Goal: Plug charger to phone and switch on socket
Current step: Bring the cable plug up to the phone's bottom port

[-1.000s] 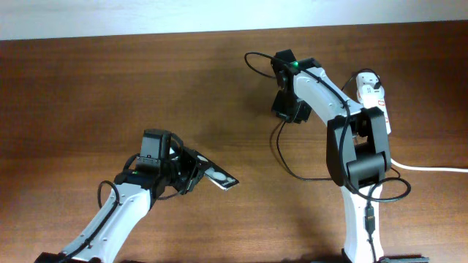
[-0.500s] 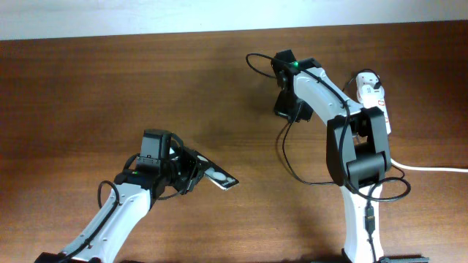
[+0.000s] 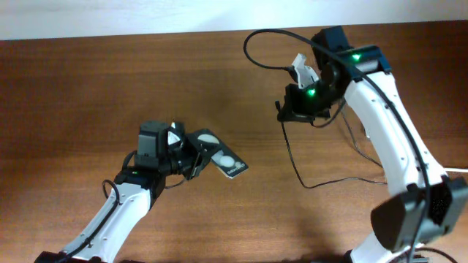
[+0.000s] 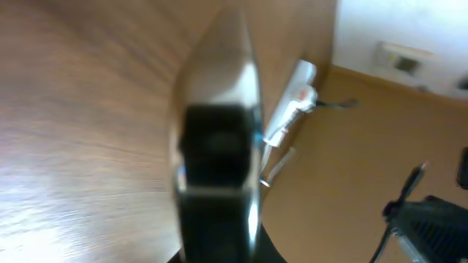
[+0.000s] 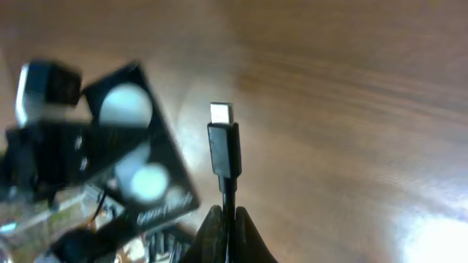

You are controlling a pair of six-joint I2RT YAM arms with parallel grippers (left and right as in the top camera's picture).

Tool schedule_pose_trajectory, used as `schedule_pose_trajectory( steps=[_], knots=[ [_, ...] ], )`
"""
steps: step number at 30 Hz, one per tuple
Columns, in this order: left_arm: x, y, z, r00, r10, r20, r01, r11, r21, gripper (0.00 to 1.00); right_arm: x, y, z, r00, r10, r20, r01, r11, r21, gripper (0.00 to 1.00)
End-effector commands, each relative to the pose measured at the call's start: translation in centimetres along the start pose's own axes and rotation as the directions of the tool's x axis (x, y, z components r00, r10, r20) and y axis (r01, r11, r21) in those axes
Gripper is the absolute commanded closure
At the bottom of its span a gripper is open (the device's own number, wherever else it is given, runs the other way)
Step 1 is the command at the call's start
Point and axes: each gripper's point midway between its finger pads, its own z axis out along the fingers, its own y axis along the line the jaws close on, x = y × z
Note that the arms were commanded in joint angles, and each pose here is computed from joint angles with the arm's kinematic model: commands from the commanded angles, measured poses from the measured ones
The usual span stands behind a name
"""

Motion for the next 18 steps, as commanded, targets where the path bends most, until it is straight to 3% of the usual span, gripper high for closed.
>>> schedule_pose_trajectory(
  steps=[1, 8, 12, 18],
  knots=[
    [1.3, -3.7, -0.5, 0.991, 0.113, -0.075, -0.102, 0.985, 0.137, 1.0, 2.3, 2.2, -2.6, 0.992, -0.123, 0.007, 0.123, 0.99, -0.069, 0.96],
    [1.5, -8.6, -1.7, 0.973, 0.224, -0.053, -0.196, 0.925, 0.325, 0.99, 7.8, 4.4, -7.0, 0.974, -0.224, 0.019, 0.225, 0.97, -0.089, 0.96],
    [2.1, -10.7, -2.6, 0.958, 0.281, -0.05, -0.237, 0.883, 0.405, 0.98, 11.0, 5.2, -9.1, 0.96, -0.266, 0.092, 0.274, 0.958, -0.082, 0.96],
    [2.5, -11.9, -3.1, 0.958, 0.28, -0.062, -0.225, 0.867, 0.445, 0.97, 14.3, 2.4, -5.4, 0.961, -0.244, 0.133, 0.256, 0.963, -0.083, 0.96]
  ],
)
